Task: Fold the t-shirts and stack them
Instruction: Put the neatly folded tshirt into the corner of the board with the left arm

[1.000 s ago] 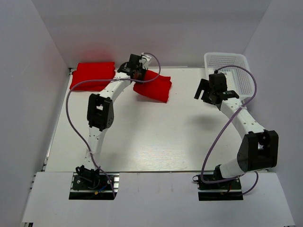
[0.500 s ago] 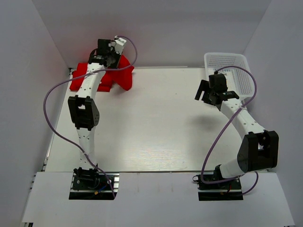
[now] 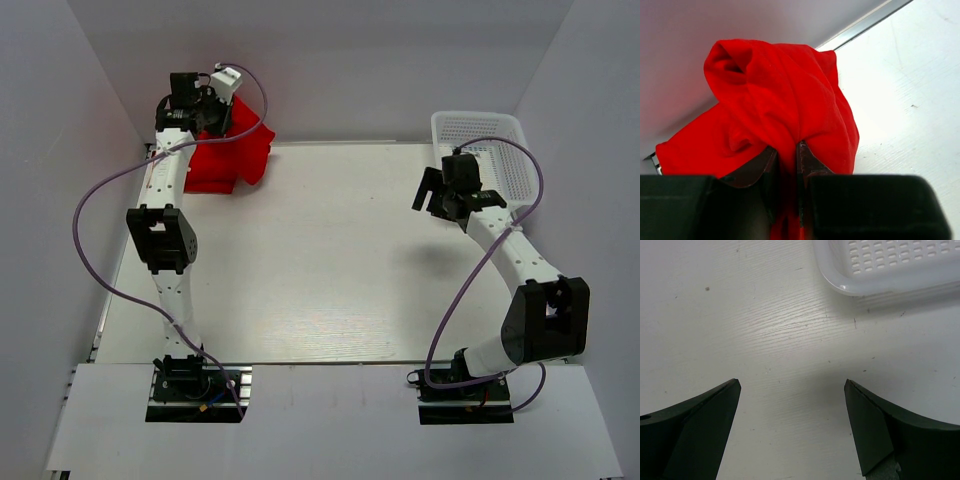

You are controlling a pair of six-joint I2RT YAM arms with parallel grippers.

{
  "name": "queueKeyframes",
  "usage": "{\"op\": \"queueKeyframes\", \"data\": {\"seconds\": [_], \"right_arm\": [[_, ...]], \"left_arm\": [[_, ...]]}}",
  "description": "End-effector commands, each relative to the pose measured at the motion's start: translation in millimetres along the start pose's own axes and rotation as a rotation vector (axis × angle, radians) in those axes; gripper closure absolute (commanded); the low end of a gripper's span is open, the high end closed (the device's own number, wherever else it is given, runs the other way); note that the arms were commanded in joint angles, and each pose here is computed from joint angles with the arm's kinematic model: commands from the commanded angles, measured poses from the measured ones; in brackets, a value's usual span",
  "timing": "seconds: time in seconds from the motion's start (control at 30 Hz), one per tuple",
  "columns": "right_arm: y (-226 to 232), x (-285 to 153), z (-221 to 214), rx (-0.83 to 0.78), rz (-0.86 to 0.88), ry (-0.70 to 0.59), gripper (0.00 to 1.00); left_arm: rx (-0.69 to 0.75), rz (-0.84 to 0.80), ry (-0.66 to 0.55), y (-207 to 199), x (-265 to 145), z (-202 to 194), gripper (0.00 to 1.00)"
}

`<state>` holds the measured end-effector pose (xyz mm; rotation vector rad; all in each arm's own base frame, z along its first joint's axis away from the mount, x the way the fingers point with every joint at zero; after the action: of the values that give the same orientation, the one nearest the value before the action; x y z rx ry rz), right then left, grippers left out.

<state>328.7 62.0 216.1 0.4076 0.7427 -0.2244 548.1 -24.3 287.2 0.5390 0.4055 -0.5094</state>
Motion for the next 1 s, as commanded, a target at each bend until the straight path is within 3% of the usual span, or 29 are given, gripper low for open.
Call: {"op": "queueKeyframes", "data": {"seconds": [0.0,0.23,0.53,0.97], "right_arm": [[7,-10,19,0.005,0.015,-0.055,0.10],[15,-5,21,0.013,0.039,-0.038,0.10],[22,4,19,0.032,0.059,0.010,0.10],[33,4,30,0.048,0.051,0.025,0.10]], "left_arm": [[0.047,0.052,-0.187,23,-41,49,1.00],[-0.024,0.097,-0.278,48,-59,55,1.00],[-0.054,0.098,-0.275,66,-68,37,1.00],[-0.165,0.088,-0.160,95,-39,-51,1.00]]}}
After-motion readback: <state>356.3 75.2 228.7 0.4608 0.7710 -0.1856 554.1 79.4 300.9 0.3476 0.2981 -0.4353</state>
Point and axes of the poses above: each gripper's point midway between its finger pads, its own x axis out along the fingers, its own y axis along the line the jaws close on, z = x × y, the point moved 8 cm from there along -x, back along the fingers, and after that the axes turned 12 degrees about x, right-handed, at the moved point
